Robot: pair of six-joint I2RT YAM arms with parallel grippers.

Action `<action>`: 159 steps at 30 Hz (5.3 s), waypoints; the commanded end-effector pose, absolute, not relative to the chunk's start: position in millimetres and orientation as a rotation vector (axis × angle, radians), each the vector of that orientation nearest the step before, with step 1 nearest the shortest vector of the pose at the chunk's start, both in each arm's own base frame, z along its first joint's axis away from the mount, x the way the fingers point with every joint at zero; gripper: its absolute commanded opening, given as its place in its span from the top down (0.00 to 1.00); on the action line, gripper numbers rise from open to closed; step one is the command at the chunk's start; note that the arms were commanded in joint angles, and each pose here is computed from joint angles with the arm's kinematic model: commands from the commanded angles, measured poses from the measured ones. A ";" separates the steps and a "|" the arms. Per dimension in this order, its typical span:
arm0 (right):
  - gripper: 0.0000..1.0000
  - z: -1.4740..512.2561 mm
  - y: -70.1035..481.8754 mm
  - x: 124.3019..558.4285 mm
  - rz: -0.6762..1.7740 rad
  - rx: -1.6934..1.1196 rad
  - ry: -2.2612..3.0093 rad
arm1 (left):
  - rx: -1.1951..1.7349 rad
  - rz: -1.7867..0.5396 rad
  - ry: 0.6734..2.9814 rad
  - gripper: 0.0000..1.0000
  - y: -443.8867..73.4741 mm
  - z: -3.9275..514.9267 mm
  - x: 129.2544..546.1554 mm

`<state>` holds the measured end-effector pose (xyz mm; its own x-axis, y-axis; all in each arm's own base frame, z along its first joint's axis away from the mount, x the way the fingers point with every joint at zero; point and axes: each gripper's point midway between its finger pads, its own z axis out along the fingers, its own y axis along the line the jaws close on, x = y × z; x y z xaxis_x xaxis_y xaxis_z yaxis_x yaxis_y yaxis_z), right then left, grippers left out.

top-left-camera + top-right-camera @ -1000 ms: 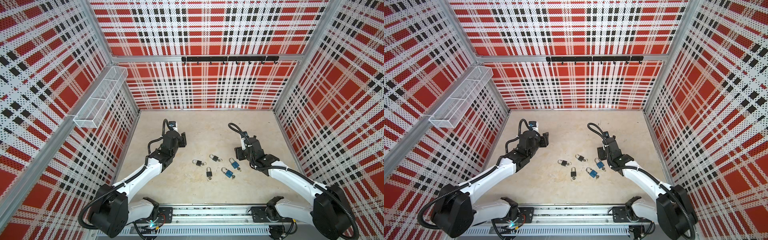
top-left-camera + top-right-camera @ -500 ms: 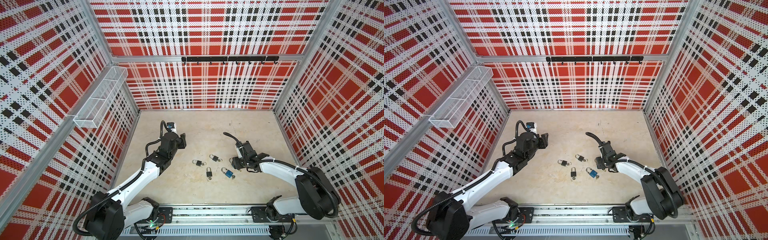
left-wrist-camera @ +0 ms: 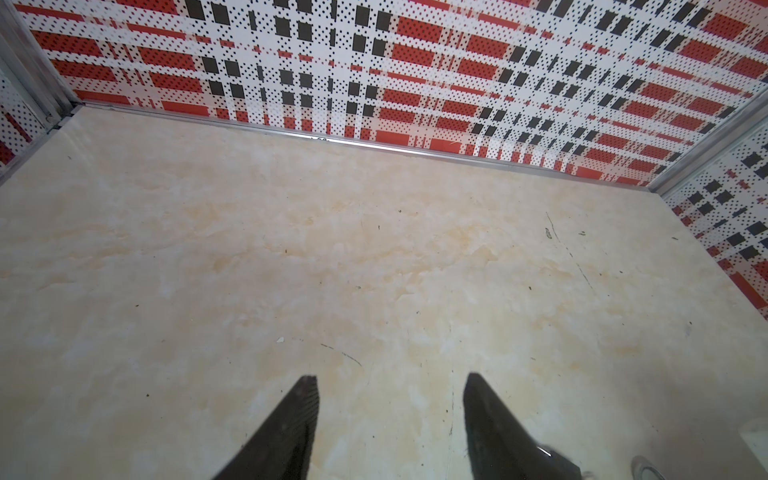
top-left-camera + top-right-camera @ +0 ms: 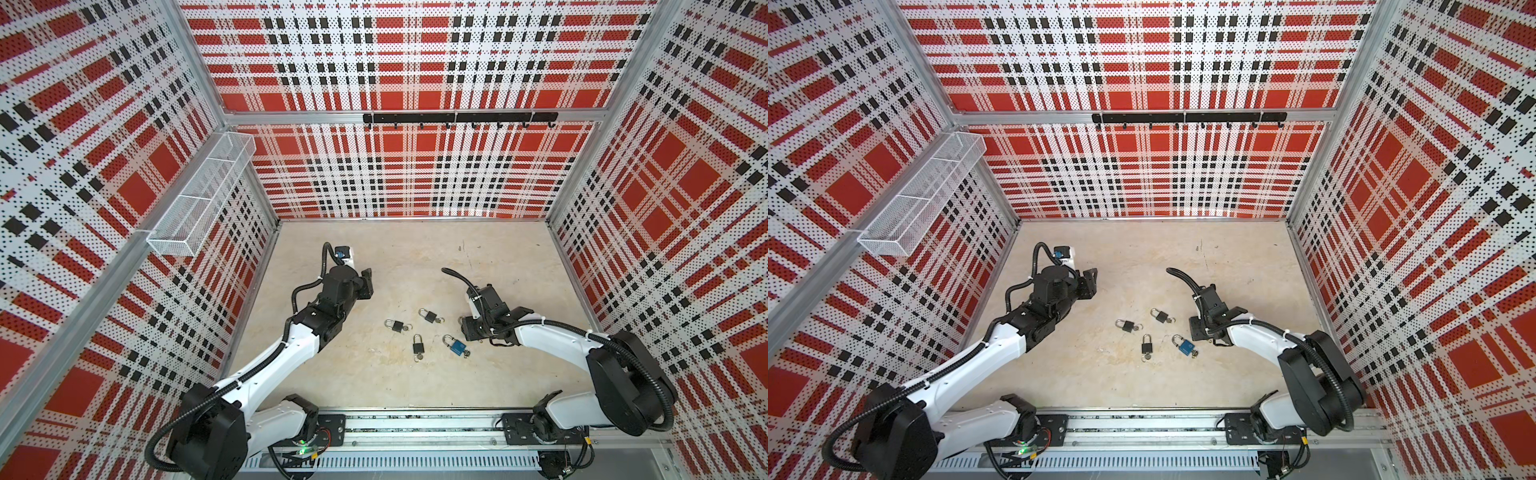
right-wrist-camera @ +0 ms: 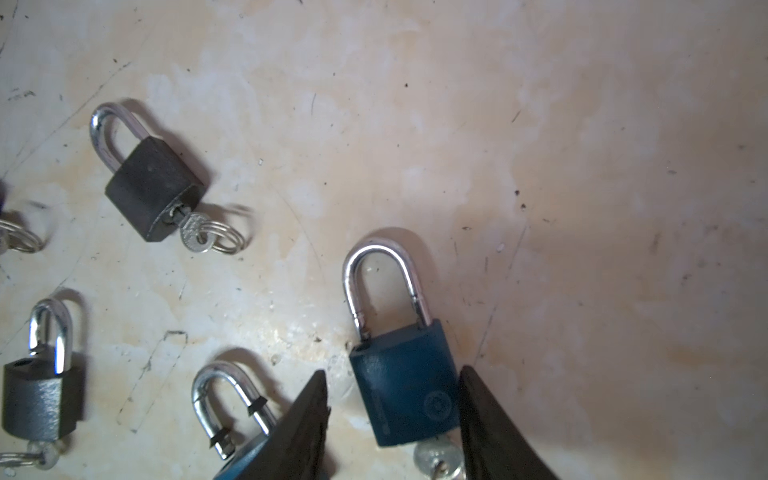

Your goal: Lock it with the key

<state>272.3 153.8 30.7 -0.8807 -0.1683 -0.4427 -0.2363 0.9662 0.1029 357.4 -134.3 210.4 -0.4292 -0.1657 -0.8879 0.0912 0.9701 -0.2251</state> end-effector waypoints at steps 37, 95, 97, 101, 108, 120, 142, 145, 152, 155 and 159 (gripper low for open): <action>0.71 13.3 150.2 273.2 -0.096 -0.230 2.755 | -0.051 -0.285 2.003 0.43 -131.7 205.4 350.5; 0.81 208.7 290.8 263.7 0.519 -0.757 2.239 | 0.334 -1.180 2.190 0.56 -300.5 211.0 293.8; 0.82 209.1 291.2 263.8 0.523 -0.755 2.238 | 0.336 -1.202 2.188 0.56 -303.4 210.3 293.9; 0.82 209.9 291.7 263.2 0.531 -0.753 2.235 | 0.338 -1.215 2.185 0.57 -306.7 209.7 295.4; 0.82 213.1 291.6 264.2 0.530 -0.748 2.228 | 0.338 -1.228 2.188 0.60 -309.4 207.0 295.5; 0.83 221.7 291.6 265.5 0.542 -0.729 2.207 | 0.344 -1.255 2.193 0.64 -313.9 204.4 293.1; 0.85 235.0 291.5 264.5 0.566 -0.708 2.178 | 0.330 -1.294 2.189 1.00 -319.1 202.7 293.9; 0.83 236.7 291.1 264.9 0.572 -0.698 2.171 | 0.311 -1.310 2.181 1.00 -319.8 203.9 295.1; 0.44 253.4 290.2 262.0 0.645 -0.646 2.104 | 0.165 -1.354 2.123 1.00 -317.3 221.3 305.1; 0.42 270.4 286.3 259.6 0.740 -0.608 2.046 | 0.050 -1.359 2.082 1.00 -312.2 235.3 312.4; 0.42 297.6 269.9 262.0 0.885 -0.547 1.930 | -0.102 -1.375 2.007 1.00 -303.2 261.5 319.9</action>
